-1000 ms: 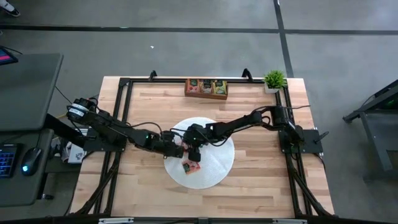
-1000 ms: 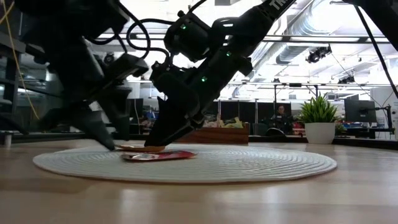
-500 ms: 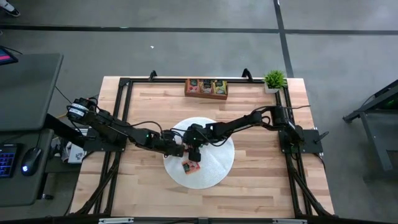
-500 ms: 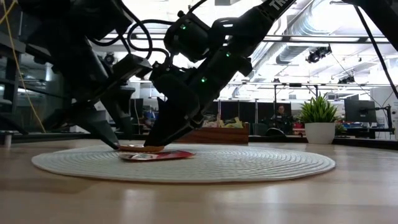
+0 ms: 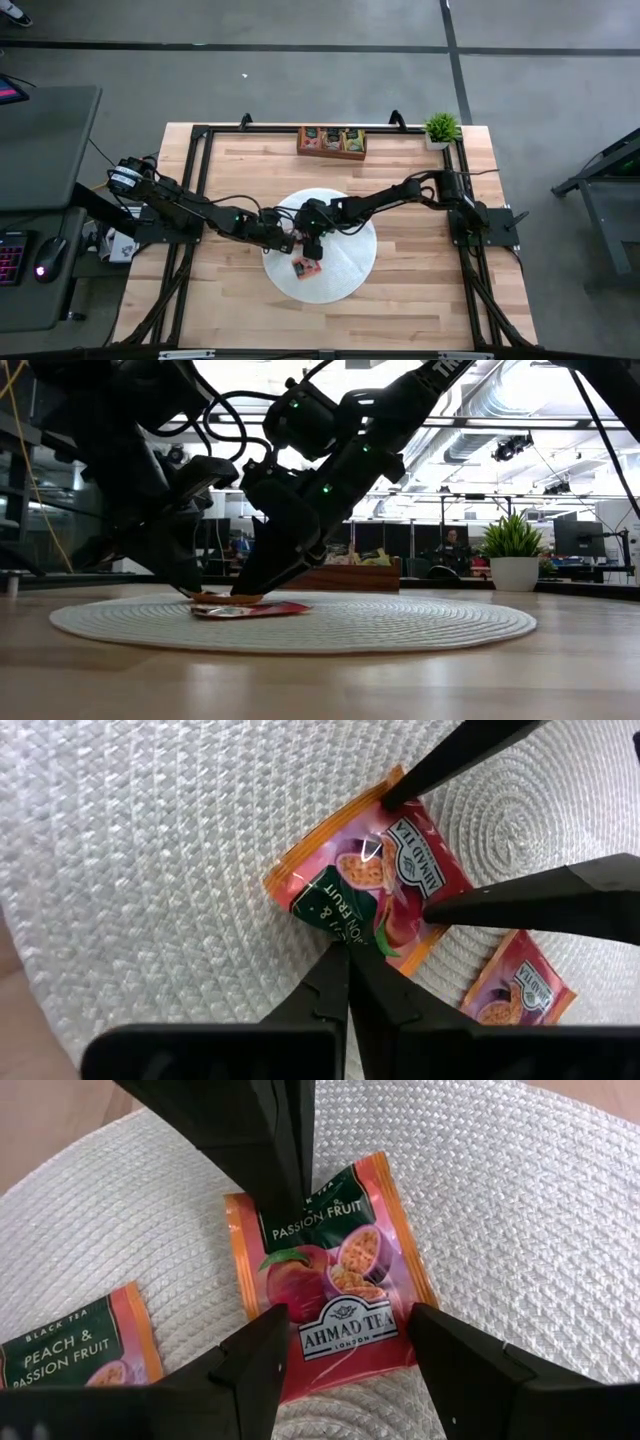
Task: Pick & Place Tea
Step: Put the orange tea bag into the left section of the wooden organizer
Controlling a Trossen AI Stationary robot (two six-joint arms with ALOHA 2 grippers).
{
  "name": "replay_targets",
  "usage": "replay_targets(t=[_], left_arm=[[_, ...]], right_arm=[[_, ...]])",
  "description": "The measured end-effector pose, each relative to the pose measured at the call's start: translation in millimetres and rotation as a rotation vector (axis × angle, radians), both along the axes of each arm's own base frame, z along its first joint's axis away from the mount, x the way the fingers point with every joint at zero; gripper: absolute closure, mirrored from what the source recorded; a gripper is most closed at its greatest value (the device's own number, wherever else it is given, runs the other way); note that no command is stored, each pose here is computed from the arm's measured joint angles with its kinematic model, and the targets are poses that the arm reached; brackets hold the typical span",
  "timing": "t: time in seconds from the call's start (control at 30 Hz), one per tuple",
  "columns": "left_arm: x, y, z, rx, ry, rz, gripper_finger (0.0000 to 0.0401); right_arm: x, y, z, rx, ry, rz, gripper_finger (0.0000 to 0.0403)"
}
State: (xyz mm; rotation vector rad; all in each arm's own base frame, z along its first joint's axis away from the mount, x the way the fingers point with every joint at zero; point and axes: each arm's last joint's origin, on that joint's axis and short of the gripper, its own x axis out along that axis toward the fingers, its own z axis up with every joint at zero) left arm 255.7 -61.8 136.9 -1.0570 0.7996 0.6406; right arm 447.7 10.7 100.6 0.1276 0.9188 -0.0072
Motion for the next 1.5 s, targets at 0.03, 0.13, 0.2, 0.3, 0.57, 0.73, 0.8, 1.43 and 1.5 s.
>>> replay_targets(t=[0.03,0.13,0.2,0.3,0.57,0.73,0.8,1.43,1.5], left_arm=[[0,0,0,0.001,0.0,0.0,0.0399],[0,1,0,0.019,0.0,0.002,0.04],[0,1,0,0.031,-0.003,0.007,0.04],[0,1,0,0.047,0.001,-0.001,0.0401],[-1,1,-1,0.052,0.017,-0.024,0.0401],[1,2,7,0.143,-0.004,-0.086,0.0401],[4,2,17,0.185,-0.043,-0.12,0.0401],[27,89,135,0.631,0.114,-0.585,0.0401],[30,106,145,0.67,0.161,-0.611,0.0401]], right_arm=[[0,0,1,0.0,-0.002,0.0,0.0194],[-1,0,7,-0.002,-0.01,-0.002,0.0194],[-2,-1,12,-0.002,-0.015,-0.005,0.0194],[-4,-5,22,0.0,-0.02,-0.011,0.0194],[-19,-20,69,-0.009,-0.028,-0.047,0.0194],[-37,-29,99,-0.006,0.01,-0.065,0.0194],[-44,-32,112,-0.008,0.009,-0.071,0.0194],[-126,-68,217,-0.057,-0.063,-0.158,0.0194],[-135,-72,224,-0.085,-0.058,-0.17,0.0194]])
